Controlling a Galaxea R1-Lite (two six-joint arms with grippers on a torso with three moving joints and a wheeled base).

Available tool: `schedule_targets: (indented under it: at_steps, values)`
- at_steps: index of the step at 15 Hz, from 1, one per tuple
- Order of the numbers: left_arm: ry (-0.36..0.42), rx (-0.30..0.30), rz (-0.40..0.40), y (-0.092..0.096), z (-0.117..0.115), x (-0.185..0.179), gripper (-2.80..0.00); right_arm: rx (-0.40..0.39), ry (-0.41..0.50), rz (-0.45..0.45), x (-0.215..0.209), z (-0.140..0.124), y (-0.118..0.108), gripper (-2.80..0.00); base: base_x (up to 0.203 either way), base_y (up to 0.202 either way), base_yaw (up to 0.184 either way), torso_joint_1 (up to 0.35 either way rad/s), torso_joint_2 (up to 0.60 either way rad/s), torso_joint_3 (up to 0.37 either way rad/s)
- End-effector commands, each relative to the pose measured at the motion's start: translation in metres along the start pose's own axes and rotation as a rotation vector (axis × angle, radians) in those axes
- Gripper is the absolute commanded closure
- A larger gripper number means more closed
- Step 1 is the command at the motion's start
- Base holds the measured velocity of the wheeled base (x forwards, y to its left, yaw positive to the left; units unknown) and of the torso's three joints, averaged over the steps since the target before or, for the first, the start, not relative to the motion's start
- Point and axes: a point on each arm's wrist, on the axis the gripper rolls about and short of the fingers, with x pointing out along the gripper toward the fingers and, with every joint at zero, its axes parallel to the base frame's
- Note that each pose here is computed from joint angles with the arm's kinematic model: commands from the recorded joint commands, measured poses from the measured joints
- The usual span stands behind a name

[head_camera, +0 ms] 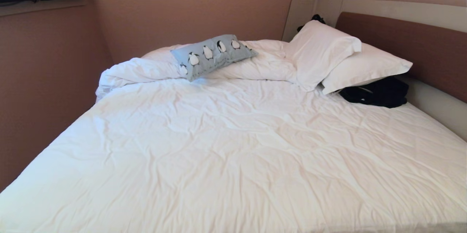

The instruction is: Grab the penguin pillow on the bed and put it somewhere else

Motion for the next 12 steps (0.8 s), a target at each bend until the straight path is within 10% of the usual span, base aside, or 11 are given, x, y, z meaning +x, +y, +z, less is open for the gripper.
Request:
schedule_targets:
  at_steps: [1,12]
  values:
    - [0.001,-0.001,0.001,0.0,0.0,0.0,0.0,0.001,0.004,-0.001,0.001,-0.002,-0.002,0.0,0.0,0.0,0.0,0.0,0.0,0.0]
    - [-0.001,-0.001,0.001,0.0,0.0,0.0,0.0,-0.056,0.002,-0.041,-0.007,-0.003,-0.016,0.0,0.0,0.0,0.0,0.0,0.0,0.0]
